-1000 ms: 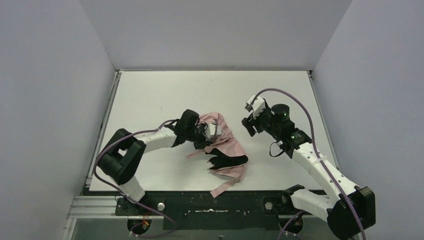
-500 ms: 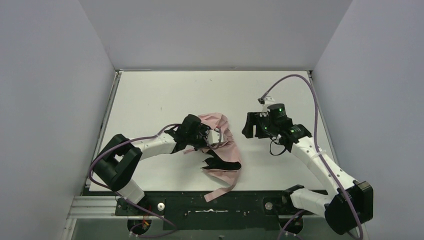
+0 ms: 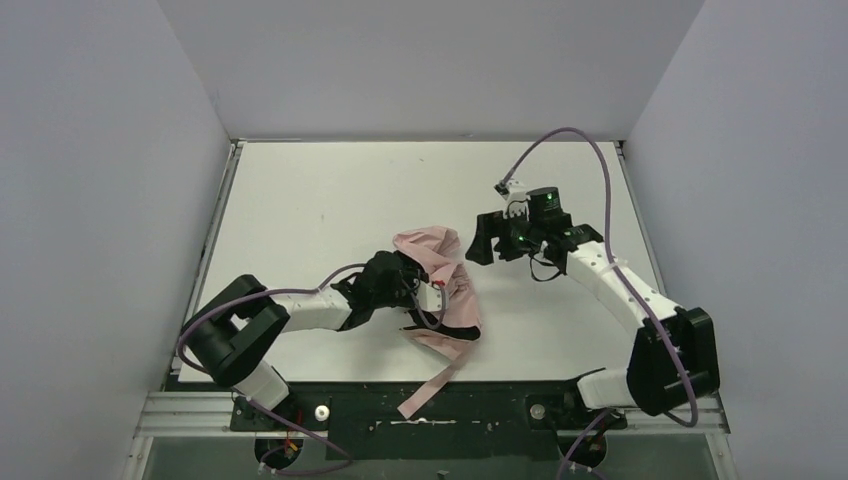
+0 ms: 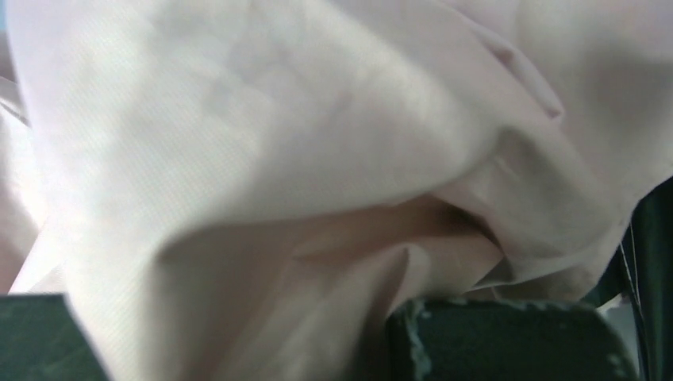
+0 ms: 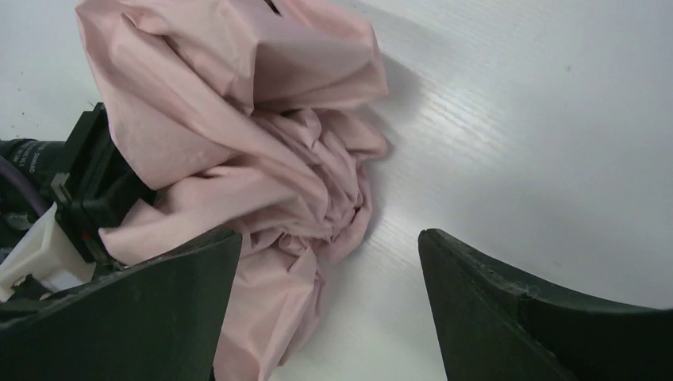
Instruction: Put away the umbrella
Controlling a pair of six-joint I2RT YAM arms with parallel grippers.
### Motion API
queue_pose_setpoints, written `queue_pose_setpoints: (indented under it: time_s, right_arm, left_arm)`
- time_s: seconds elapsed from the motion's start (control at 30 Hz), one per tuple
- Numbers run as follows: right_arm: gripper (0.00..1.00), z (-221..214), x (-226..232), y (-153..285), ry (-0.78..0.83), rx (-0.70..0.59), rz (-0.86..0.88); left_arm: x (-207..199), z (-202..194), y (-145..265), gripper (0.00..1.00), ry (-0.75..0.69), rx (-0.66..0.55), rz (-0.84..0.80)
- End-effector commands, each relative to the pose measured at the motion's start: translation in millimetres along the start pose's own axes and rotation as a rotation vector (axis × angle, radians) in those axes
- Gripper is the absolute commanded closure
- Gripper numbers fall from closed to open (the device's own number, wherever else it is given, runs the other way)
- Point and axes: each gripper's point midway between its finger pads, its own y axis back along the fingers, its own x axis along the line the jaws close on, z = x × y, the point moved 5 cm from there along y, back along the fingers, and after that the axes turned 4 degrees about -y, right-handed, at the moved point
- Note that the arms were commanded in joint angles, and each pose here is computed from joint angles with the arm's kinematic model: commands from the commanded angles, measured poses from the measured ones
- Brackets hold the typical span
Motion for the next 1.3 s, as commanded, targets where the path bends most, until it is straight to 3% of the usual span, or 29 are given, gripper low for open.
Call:
queue_pose_setpoints:
  time_s: [0.0, 0.3, 0.67, 1.0, 1.13, 1.23, 1.27]
  right_arm:
    - [0.14, 40, 10, -15, 0.218, -0.037, 0.207]
    - [0.20, 33, 14, -33, 0.578, 0.144, 0.411]
    - [0.20, -10, 15, -75, 0.666, 0.318, 0.437]
    - [0.25, -41, -18, -114, 0.684, 0.482, 0.254]
    - [0.36, -50, -27, -120, 0.674, 0.519, 0.214]
    - [0.55, -51, -30, -121, 0.665, 0.526, 0.200]
    - [0.63, -49, -29, -120, 0.667, 0.518, 0.198]
  left_arm:
    - [19, 26, 1, 1.00, -0.146, -0.074, 0.128]
    - [3, 21, -4, 1.00, -0.244, -0.016, 0.098]
    - [-6, 22, -9, 1.00, -0.285, 0.003, 0.080]
    - [-10, 28, -11, 1.00, -0.280, -0.007, 0.087]
    - [-6, 30, -11, 1.00, -0.248, -0.016, 0.116]
    - [1, 34, -7, 1.00, -0.212, -0.016, 0.158]
    - [4, 36, -5, 0.94, -0.193, -0.021, 0.176]
